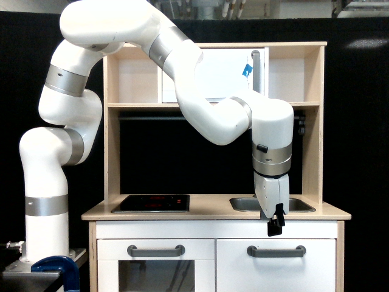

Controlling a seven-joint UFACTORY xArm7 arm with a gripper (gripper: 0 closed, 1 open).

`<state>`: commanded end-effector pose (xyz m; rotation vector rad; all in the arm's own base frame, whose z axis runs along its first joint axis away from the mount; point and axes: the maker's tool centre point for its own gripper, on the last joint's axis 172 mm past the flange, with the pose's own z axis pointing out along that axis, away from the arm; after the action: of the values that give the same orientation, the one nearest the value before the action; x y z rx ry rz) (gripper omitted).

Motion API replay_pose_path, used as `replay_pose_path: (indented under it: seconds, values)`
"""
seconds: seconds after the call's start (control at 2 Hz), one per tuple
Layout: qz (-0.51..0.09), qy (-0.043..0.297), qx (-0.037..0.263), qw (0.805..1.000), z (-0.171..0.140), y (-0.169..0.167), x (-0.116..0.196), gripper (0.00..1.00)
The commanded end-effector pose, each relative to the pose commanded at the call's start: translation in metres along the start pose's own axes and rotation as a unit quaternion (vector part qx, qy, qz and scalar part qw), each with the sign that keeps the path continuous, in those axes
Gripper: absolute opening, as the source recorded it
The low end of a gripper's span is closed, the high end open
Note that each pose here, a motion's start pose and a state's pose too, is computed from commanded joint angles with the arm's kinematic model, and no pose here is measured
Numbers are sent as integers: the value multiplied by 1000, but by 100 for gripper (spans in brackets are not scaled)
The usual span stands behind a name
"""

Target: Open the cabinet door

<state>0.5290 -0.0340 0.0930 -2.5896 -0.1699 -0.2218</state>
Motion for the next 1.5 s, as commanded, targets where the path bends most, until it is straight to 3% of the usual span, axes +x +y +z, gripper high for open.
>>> replay_pose_path:
  seconds: [0.5, 1.0, 1.5]
  values:
    - [0, 0, 0, 1000, 19, 1, -1, 100]
    - [0, 0, 0, 1000, 44, -27, 0, 100]
    - [0, 0, 0, 1000, 78, -8, -15, 100]
